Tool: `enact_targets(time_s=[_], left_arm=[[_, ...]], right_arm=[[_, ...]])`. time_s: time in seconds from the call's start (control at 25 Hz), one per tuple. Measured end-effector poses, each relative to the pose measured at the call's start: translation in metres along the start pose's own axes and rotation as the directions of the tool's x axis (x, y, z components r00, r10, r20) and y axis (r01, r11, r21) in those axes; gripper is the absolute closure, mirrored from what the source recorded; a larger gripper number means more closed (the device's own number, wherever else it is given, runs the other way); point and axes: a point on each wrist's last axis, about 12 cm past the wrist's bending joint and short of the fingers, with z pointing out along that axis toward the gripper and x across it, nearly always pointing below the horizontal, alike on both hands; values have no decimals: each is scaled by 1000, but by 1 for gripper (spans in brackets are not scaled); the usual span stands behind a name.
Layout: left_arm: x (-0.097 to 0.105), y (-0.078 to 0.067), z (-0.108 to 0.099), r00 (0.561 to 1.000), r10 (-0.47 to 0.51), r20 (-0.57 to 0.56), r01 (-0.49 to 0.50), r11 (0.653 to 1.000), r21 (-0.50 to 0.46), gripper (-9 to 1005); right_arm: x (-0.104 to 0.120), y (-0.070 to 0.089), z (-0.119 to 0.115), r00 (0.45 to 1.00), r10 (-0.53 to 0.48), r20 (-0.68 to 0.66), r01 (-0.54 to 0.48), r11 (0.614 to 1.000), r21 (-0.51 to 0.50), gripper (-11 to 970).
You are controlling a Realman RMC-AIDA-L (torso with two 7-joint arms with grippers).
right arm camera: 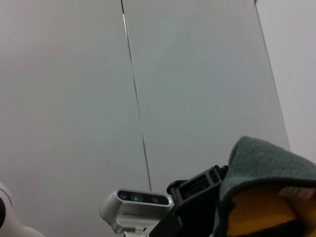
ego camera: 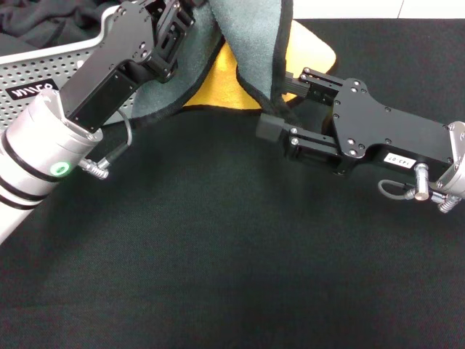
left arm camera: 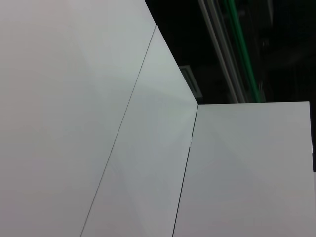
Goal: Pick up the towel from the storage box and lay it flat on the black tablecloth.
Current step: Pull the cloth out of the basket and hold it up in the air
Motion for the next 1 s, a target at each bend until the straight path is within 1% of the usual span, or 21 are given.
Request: enact_targets(time_s=[0.16, 0.6, 0.8, 1.0], left_arm=[[1, 0, -1, 1000, 6, -1, -6, 1000, -4, 986], [0, 1, 0, 1000, 13, 7, -13, 1000, -10, 985], [-1, 1, 0, 1000, 14, 12, -14, 1000, -13, 984], [-1, 1, 1, 1000, 14, 12, -14, 1000, -11, 985]], right_arm=[[0, -1, -1, 1000, -1, -2, 1, 1000, 11, 379], [1, -3, -1, 1000, 2, -3, -2, 999, 33, 610], [2, -4, -1, 1000, 3, -8, -3, 999, 43, 679], [1, -4, 0, 1000, -1, -8, 1, 999, 43, 683]])
